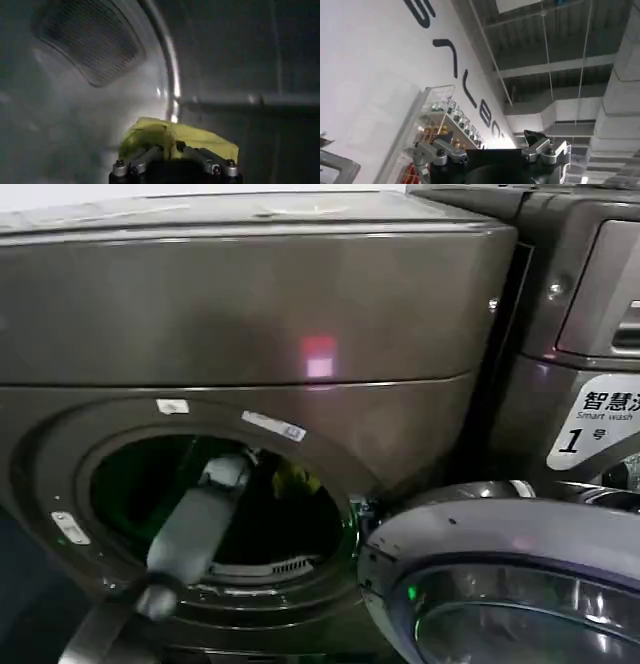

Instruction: Grasp the clothes from the dryer.

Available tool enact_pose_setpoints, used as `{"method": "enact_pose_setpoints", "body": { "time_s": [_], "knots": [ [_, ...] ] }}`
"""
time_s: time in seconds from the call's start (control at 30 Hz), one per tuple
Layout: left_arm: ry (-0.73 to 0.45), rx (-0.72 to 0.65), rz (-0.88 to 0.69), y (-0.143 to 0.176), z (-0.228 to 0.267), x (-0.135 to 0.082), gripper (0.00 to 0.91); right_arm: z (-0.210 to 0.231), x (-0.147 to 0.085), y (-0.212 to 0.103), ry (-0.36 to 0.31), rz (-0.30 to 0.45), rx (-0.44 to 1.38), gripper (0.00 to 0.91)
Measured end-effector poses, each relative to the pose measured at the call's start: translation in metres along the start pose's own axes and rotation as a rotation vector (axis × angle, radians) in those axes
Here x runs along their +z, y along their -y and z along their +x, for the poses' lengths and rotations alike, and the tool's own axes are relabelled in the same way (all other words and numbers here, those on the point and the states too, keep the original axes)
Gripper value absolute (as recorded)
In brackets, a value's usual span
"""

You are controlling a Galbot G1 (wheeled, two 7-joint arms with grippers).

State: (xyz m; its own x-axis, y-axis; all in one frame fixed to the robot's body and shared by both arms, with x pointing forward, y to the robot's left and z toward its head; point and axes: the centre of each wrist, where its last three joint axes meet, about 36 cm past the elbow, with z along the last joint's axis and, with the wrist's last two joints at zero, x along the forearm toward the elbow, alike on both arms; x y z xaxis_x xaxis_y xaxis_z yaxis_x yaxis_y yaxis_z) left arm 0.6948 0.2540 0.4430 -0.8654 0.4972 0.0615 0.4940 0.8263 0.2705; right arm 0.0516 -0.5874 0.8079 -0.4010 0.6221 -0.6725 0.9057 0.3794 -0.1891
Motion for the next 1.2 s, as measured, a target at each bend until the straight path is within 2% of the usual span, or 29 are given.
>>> {"method": "enact_pose_setpoints", "body": {
  "time_s": [0.2, 0.47, 0.67, 1.2],
  "knots": [
    [0.136, -0.166, 0.095, 0.024, 0.021, -0.001, 0.000, 0.002, 0.001, -0.001, 0.021, 0.009, -0.014, 0.907],
    [0.212, -0.320, 0.152, 0.058, 0.051, -0.002, 0.000, 0.001, 0.001, 0.001, 0.036, 0.008, -0.016, 0.907],
    [0.212, -0.389, 0.191, 0.072, 0.068, -0.009, 0.000, 0.000, 0.002, 0.002, 0.048, 0.007, -0.014, 0.907],
    [0.192, -0.446, 0.206, 0.077, 0.081, -0.019, 0.000, 0.000, -0.002, 0.004, 0.054, 0.012, -0.010, 0.907]
  ]
}}
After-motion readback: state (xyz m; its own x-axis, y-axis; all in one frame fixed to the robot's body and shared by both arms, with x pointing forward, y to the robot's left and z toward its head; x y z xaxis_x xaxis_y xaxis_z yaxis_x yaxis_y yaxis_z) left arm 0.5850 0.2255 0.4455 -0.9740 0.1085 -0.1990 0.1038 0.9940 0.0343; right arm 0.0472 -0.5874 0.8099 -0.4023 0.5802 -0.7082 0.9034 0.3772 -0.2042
